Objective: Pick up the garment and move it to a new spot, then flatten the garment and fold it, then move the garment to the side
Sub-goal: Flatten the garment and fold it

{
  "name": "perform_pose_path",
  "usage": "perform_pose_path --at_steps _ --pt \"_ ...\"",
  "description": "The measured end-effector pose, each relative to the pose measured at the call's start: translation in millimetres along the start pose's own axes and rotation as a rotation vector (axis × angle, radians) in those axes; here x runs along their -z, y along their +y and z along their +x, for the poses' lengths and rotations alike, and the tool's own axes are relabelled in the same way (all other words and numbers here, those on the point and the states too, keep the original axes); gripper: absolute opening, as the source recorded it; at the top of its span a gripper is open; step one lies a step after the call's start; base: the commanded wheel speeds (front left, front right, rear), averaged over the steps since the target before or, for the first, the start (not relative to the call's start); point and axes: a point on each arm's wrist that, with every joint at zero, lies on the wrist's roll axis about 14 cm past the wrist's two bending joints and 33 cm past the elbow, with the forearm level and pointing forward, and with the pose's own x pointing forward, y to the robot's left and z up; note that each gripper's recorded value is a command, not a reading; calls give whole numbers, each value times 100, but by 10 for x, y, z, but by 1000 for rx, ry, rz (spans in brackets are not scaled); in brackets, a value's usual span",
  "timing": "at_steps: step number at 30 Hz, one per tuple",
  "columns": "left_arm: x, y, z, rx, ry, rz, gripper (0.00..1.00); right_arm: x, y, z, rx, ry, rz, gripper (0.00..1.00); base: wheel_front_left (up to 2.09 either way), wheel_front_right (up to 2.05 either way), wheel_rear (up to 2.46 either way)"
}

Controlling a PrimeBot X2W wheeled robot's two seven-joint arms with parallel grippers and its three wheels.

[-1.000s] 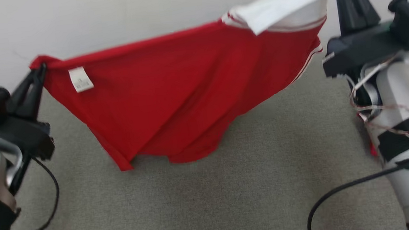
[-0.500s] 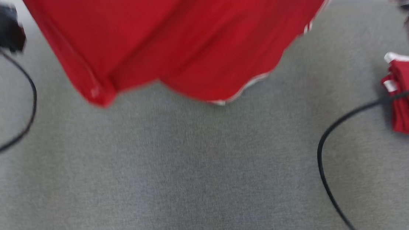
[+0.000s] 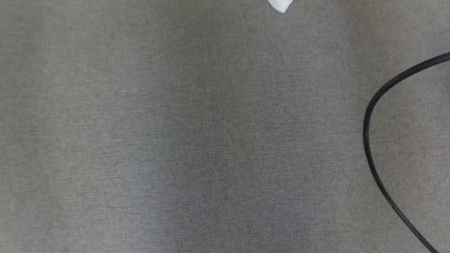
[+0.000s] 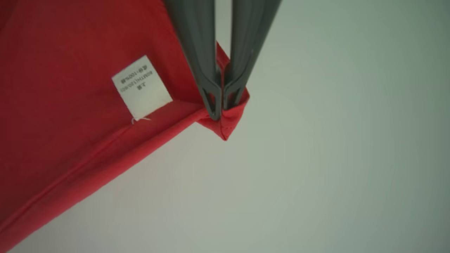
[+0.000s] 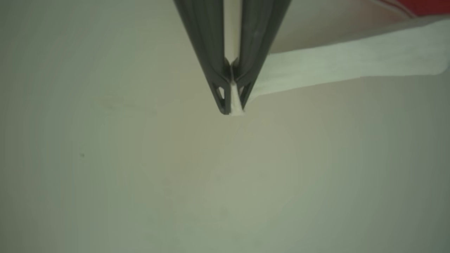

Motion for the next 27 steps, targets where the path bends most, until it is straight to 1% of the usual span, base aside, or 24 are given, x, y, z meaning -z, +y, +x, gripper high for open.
perform_pose_path --at_steps 3,6,9,10,11,12,14,18,24,27 --pt "150 -77 -18 10 14 -23 0 169 82 -51 -9 29 21 0 0 0 0" --pt "417 -268 -128 36 57 -78 0 503 185 -260 -21 109 71 0 0 0 0" --pt "670 -563 -313 78 110 -156 0 955 422 -667 -69 249 134 0 0 0 0" --pt "825 -686 -484 87 157 -204 0 1157 544 -944 -91 328 184 0 0 0 0" --pt "882 -709 -569 77 176 -231 0 1212 578 -1059 -94 356 212 0 0 0 0" --pt "928 -742 -652 79 194 -252 0 1246 596 -1165 -85 377 250 0 0 0 0" --pt "977 -782 -811 63 219 -296 0 1324 698 -1428 -104 434 298 0 0 0 0" --pt "1120 -985 -1228 52 303 -387 0 1434 878 -2016 -103 554 415 0 0 0 0" --pt "1276 -1195 -1950 -22 452 -523 0 1406 1135 -2870 -76 722 573 0 0 0 0" --pt "1329 -1247 -2361 -67 534 -568 0 1288 1194 -3137 -61 763 625 0 0 0 0"
